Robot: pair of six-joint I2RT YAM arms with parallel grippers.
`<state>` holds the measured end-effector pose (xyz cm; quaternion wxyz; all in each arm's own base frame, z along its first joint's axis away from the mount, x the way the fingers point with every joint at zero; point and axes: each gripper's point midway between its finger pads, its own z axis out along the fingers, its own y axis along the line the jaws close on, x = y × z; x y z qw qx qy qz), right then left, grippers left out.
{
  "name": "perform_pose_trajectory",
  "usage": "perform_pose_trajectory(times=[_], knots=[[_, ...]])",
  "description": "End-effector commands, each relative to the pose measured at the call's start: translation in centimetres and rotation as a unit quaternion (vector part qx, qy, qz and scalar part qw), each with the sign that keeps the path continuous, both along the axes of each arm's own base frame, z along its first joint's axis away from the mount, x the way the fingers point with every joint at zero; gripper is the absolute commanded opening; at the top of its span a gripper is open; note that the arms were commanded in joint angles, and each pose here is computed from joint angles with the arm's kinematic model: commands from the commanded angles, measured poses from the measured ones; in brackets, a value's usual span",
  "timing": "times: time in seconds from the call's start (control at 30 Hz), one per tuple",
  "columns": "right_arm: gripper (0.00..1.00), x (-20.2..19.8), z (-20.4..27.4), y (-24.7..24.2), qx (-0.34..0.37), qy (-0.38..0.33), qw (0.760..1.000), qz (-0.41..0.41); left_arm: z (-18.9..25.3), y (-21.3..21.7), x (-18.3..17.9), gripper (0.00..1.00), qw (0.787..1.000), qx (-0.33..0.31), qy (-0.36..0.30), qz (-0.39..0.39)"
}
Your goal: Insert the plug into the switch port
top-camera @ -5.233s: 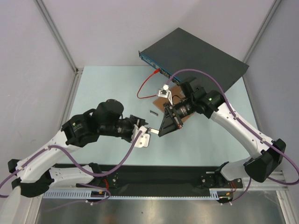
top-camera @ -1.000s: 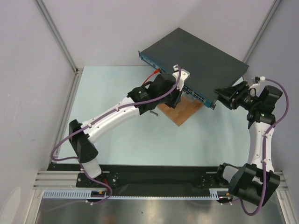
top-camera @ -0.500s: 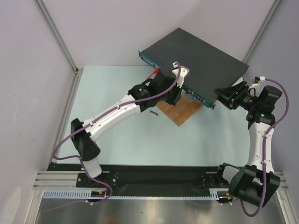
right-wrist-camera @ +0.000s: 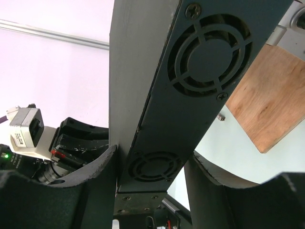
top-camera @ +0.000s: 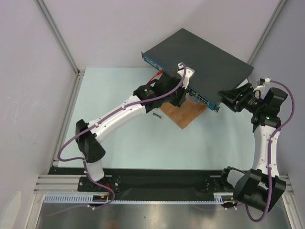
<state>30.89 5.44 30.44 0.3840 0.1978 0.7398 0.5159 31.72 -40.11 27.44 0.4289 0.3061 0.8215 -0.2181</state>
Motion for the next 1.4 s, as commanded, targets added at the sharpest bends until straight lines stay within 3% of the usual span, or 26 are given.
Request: perform_pose_trajectory(times=[0.0, 0.67, 0.7, 0.87, 0.93, 1.37], knots=[[0.0, -0.3, 1.9, 1.1, -0.08, -0.104, 0.991, 0.037, 2.4, 0.0, 1.3, 0.0, 0.999, -0.03, -0.012, 0.021], [0.0, -0.5, 1.5, 1.7, -0.092, -0.103, 0.99, 0.043, 5.5, -3.4, 2.7, 0.0, 0.996, -0.082, -0.032, -0.005], [0.0, -0.5, 1.5, 1.7, -0.092, -0.103, 0.99, 0.043, 5.5, -3.4, 2.8, 0.03, 0.996, -0.081, -0.034, -0.007], [0.0, -0.4, 1.6, 1.5, -0.092, -0.102, 0.99, 0.041, 5.2, -2.7, 2.1, 0.35, 0.997, -0.07, -0.033, -0.016], [0.0, -0.3, 1.5, 1.2, -0.089, -0.098, 0.991, 0.037, 5.5, -2.2, 1.6, 0.4, 0.997, -0.069, -0.031, -0.017], [0.0, -0.4, 1.7, 1.0, -0.088, -0.098, 0.991, 0.04, 5.3, 1.9, -2.1, 0.44, 0.998, -0.041, -0.018, -0.037]])
